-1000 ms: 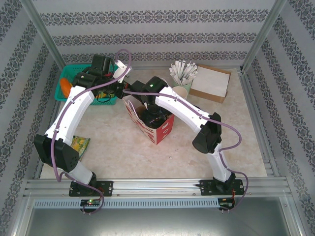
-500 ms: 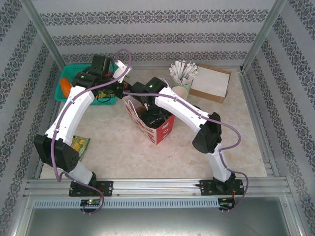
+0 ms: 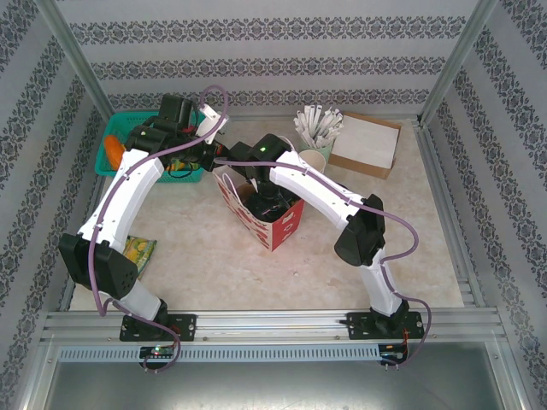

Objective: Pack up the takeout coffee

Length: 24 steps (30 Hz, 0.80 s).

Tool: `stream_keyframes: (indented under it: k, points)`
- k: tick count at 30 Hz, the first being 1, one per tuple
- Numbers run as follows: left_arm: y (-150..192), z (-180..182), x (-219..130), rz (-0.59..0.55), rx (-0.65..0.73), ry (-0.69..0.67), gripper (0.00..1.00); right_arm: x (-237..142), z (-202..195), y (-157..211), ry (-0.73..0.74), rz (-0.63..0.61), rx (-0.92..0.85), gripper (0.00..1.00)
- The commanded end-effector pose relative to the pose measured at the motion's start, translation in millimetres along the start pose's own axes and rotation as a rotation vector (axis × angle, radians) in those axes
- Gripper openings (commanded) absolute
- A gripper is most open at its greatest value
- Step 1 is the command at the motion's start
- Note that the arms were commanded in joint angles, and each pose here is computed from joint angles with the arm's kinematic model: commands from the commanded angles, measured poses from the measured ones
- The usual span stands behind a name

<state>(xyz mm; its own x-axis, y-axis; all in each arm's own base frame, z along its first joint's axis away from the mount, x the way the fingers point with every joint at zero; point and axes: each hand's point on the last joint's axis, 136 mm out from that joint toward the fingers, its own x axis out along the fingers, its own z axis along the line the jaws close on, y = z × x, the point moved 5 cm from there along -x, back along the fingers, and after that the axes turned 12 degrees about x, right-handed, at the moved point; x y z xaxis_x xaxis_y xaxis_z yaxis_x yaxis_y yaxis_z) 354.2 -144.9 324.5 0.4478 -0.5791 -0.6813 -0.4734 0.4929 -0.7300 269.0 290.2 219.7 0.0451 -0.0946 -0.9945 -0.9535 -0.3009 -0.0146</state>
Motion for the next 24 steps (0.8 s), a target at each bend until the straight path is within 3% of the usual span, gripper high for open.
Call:
stream_keyframes:
  k: [1,24]
  points:
    - [-5.5,-4.3,-1.1,-0.022,0.026,0.005,0.00,7.9,-6.1,4.5,0.029,0.058,-0.008,0.65]
    - [-4.7,-4.4,-0.5,-0.020,0.031,0.005,0.00,8.1,-3.0,-2.2,0.007,0.019,0.009,0.65]
